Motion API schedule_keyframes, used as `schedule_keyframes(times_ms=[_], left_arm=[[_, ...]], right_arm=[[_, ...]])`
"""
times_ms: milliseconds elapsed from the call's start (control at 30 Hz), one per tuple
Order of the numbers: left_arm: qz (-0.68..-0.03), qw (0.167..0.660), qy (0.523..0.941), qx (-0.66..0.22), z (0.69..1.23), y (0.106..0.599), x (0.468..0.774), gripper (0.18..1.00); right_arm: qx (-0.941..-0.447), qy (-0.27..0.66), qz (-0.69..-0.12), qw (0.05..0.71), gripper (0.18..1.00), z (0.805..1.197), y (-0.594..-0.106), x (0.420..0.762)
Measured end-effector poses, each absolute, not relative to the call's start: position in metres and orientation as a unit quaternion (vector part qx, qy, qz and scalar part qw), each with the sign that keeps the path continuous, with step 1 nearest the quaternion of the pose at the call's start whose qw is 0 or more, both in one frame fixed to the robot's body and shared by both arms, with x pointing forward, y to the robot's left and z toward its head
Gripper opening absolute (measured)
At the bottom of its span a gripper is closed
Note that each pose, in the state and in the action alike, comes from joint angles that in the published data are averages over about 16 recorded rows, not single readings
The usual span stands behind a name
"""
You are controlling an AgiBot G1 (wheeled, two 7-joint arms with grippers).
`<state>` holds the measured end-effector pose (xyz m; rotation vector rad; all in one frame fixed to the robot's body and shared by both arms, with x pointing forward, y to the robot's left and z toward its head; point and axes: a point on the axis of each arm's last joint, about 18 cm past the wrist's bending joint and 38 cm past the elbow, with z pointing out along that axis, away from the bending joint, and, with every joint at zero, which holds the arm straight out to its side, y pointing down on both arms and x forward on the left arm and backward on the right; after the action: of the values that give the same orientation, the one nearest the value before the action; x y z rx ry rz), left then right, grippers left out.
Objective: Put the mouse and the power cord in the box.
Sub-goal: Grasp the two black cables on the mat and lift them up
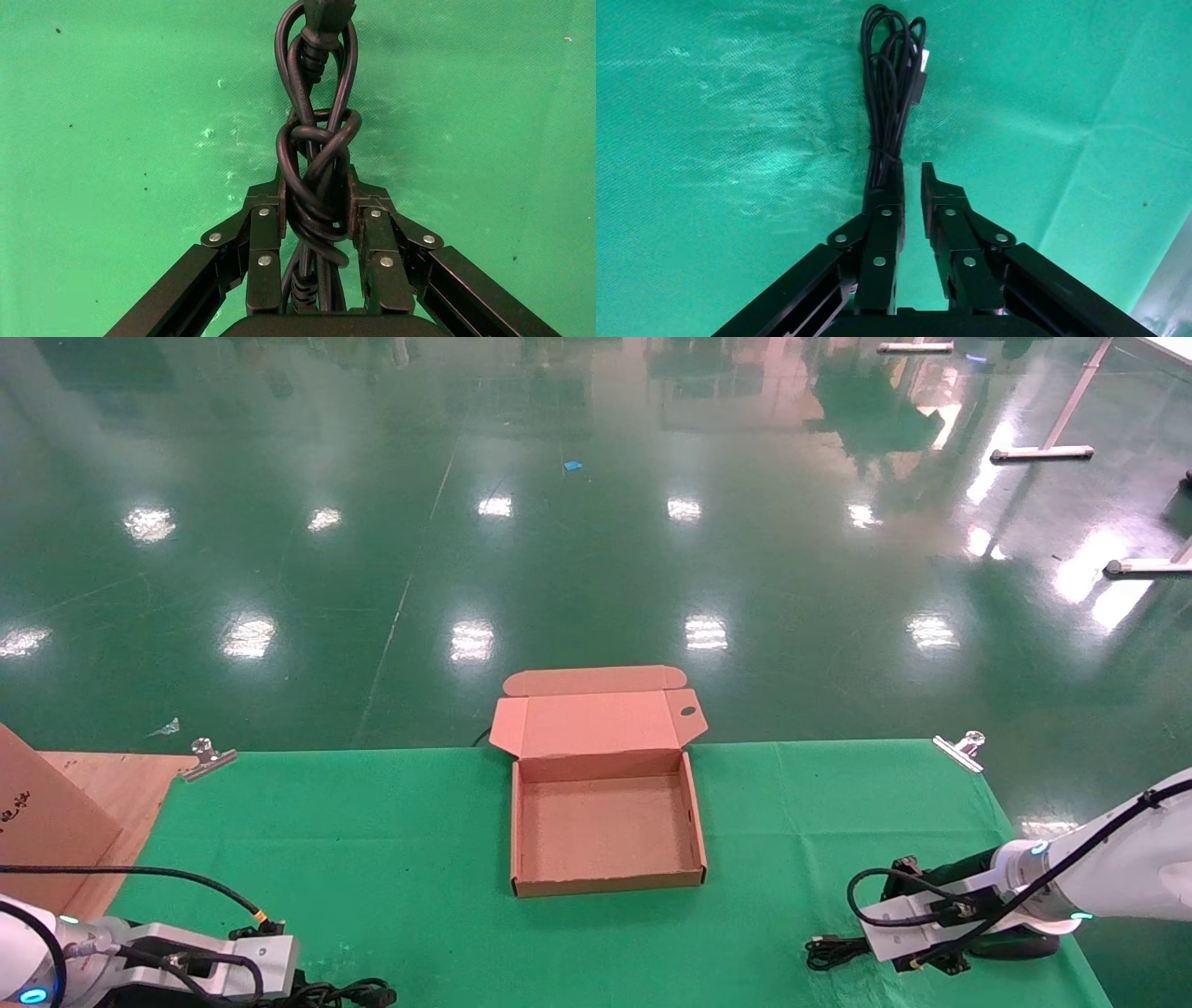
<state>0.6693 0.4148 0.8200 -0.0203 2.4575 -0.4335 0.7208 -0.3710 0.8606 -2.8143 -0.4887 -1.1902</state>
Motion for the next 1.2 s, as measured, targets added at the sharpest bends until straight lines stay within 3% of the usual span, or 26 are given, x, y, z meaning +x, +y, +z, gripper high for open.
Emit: schedule_keyframes(times_ms=[367,900,1200], left_arm=[[-0.166,0.316,0.934,-0.007,0.819,0.411,0.67,0.339],[-0.171,0.311,0.935,-0.008,0.816,0.411,0.668,0.338],[-0.171,0.311,0.935,-0.01,0.814,0.41,0.669,0.338]], right_arm=[[-0.91,-0.152,-0.386,0.022,0.339,0.855,-0.373,0.721],[-0.913,-0.148,-0.38,0.026,0.702,0.85,-0.374,0.719],[-0.912,-0.147,-0.383,0.022,0.839,0.848,-0.374,0.721]])
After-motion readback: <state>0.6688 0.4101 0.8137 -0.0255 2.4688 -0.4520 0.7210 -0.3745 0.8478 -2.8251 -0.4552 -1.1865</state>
